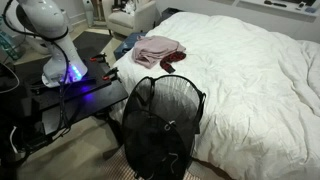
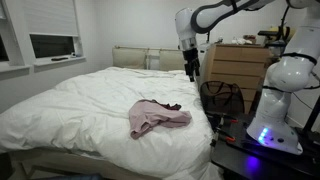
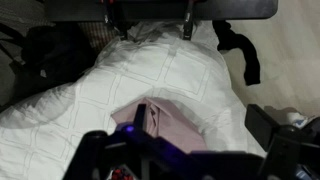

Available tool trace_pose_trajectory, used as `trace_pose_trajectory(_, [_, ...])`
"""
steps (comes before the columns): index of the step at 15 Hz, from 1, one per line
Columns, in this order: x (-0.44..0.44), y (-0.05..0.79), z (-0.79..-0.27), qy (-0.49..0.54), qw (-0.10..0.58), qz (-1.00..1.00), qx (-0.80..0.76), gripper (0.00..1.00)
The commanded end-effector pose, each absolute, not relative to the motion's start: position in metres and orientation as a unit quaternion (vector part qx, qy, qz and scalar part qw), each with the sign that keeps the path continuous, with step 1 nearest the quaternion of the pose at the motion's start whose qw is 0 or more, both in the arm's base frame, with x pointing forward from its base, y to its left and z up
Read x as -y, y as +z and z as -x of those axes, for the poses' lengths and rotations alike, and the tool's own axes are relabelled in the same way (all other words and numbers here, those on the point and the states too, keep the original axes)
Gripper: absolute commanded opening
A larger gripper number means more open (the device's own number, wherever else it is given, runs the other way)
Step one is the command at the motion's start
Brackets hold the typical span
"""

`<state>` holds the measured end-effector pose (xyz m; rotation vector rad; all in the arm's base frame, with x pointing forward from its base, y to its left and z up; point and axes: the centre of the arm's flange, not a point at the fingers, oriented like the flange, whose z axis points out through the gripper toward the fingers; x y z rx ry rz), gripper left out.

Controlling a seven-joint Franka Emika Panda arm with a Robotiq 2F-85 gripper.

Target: Place the pink clothing inside the black bag

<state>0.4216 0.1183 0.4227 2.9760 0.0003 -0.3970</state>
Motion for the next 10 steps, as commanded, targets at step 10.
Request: trace_pose_trajectory(10, [-0.118, 0.399, -0.48, -0.014, 0.041, -0.994, 0.097, 1.0])
